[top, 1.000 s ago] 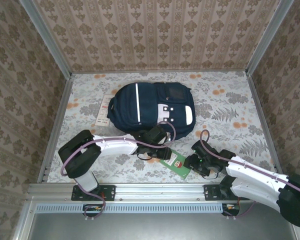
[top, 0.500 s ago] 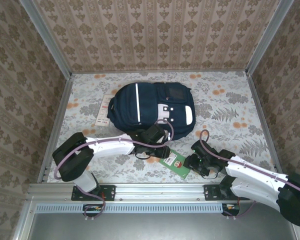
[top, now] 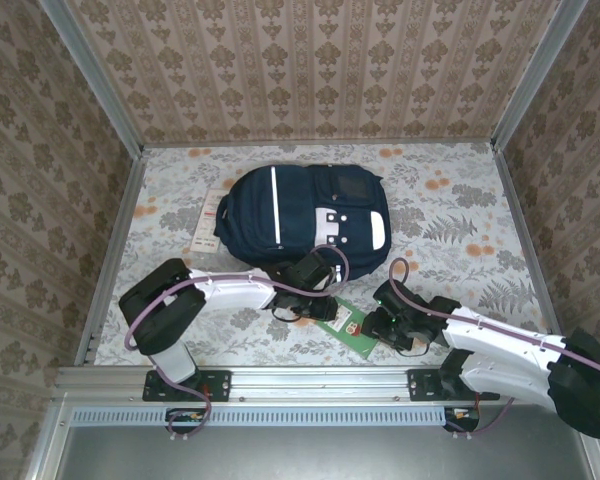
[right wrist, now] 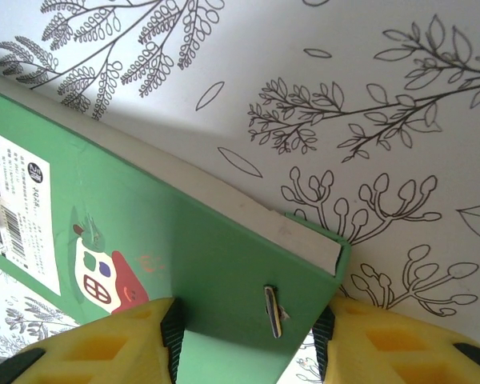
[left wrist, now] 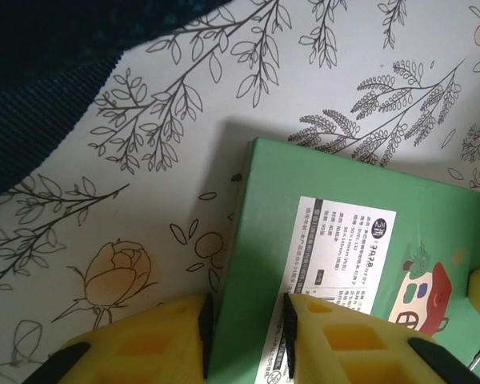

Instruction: Pack books, pencil case, and school supplies into a backpack

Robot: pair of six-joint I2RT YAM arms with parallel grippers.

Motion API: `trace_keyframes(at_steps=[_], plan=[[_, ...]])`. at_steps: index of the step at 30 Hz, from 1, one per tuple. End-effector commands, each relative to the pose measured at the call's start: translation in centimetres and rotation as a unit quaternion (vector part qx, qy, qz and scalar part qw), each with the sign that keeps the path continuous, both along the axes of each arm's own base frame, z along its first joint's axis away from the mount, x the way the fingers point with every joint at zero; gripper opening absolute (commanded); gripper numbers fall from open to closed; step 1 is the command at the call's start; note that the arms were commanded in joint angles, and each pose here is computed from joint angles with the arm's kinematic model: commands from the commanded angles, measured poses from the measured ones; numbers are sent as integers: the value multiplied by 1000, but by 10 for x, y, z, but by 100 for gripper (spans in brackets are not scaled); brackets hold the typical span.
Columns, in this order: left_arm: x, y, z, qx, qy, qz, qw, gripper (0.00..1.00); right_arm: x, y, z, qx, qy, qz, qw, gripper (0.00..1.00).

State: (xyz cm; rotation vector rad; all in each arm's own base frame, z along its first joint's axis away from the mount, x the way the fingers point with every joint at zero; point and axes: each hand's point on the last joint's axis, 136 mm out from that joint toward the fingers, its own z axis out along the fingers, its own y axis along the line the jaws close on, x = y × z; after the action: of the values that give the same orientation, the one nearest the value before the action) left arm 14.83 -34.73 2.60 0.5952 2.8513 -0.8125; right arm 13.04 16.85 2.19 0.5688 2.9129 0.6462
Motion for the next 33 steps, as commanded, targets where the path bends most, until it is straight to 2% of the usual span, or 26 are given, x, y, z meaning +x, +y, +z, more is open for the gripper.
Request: trace_keyframes(at_steps=[1, 9, 19, 24, 33], plan=[[-5, -5, 2, -32, 25, 7, 999, 30, 20, 47, 42, 108, -50, 23, 993, 47], [0, -6, 7, -67, 41, 24, 997, 29, 39, 63, 72, 198, -91, -7, 976, 46], [2, -6, 13, -83, 46, 28, 995, 29, 57, 46, 102, 251, -145, -75, 954, 46], [2, -10, 17, -97, 53, 27, 993, 29, 59, 50, 104, 257, -148, -65, 953, 46], [4, -9, 18, -109, 61, 29, 992, 29, 68, 65, 136, 263, -193, -9, 945, 46]])
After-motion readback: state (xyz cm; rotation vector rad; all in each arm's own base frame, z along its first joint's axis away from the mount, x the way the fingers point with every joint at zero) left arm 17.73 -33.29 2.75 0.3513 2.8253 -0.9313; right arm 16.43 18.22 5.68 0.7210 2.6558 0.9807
